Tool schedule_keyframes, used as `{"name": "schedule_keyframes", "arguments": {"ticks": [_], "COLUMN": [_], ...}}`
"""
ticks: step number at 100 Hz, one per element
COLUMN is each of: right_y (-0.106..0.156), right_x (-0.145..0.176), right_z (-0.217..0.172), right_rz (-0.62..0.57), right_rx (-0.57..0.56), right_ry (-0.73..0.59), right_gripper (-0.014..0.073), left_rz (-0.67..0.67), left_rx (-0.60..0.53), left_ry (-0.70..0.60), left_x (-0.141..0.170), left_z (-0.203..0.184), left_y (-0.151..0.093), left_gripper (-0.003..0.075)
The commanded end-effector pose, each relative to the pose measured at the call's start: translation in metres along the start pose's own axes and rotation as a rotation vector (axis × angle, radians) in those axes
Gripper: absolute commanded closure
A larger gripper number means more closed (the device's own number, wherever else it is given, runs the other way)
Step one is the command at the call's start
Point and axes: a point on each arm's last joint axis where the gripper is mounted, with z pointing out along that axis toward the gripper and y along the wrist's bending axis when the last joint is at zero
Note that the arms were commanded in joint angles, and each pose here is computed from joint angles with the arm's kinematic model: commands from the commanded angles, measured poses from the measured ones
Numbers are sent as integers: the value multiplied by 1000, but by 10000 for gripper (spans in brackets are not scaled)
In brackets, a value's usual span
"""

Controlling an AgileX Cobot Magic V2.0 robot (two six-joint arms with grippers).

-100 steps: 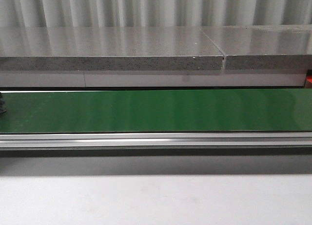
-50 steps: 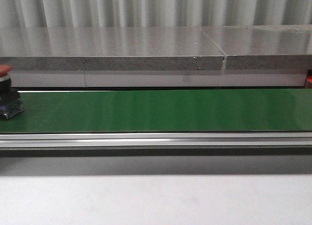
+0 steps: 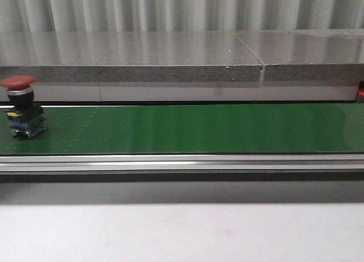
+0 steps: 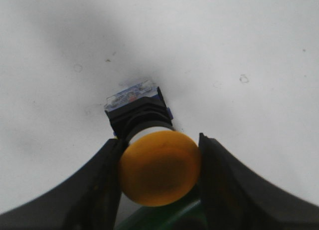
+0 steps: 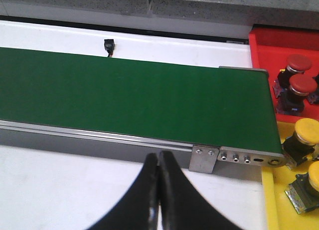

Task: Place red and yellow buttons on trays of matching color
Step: 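Move the left gripper down over a yellow button on the table, then grasp the yellow button with the left gripper and carry it over the belt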

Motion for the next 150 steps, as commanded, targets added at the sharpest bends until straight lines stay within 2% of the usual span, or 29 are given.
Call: {"name": "schedule_keyframes", "arguments": {"ticks": [1, 16, 30, 51, 72, 96, 141, 150], "right_y": [0, 0, 0, 0, 0, 0, 0, 0], "right_x": [-13, -13, -13, -13, -13, -13, -13, -13], "right_z": [-4, -4, -4, -4, -4, -4, -4, -4], "right_rz": [-7, -7, -7, -7, -7, -7, -7, -7], "right_rx": [6, 6, 6, 6, 6, 6, 6, 6], "right_ry": [-84, -84, -84, -84, -84, -84, -84, -84], "right_gripper": [662, 662, 662, 662, 662, 662, 662, 662], "left_rz": [95, 294, 428, 562, 629, 687, 678, 678], "left_rx": [95, 76, 46, 73, 94, 69, 36, 40], "left_ry": [-115, -127, -80, -137, -121, -17, 62, 49], "left_x": [0, 9, 21, 43, 73, 101, 104, 103], "left_z": [-57, -83, -100, -129, -139, -117, -92, -92], "left_y": [-5, -1, 5, -6, -8, -2, 3, 2], "left_gripper": [491, 491, 491, 491, 491, 491, 486, 431]}}
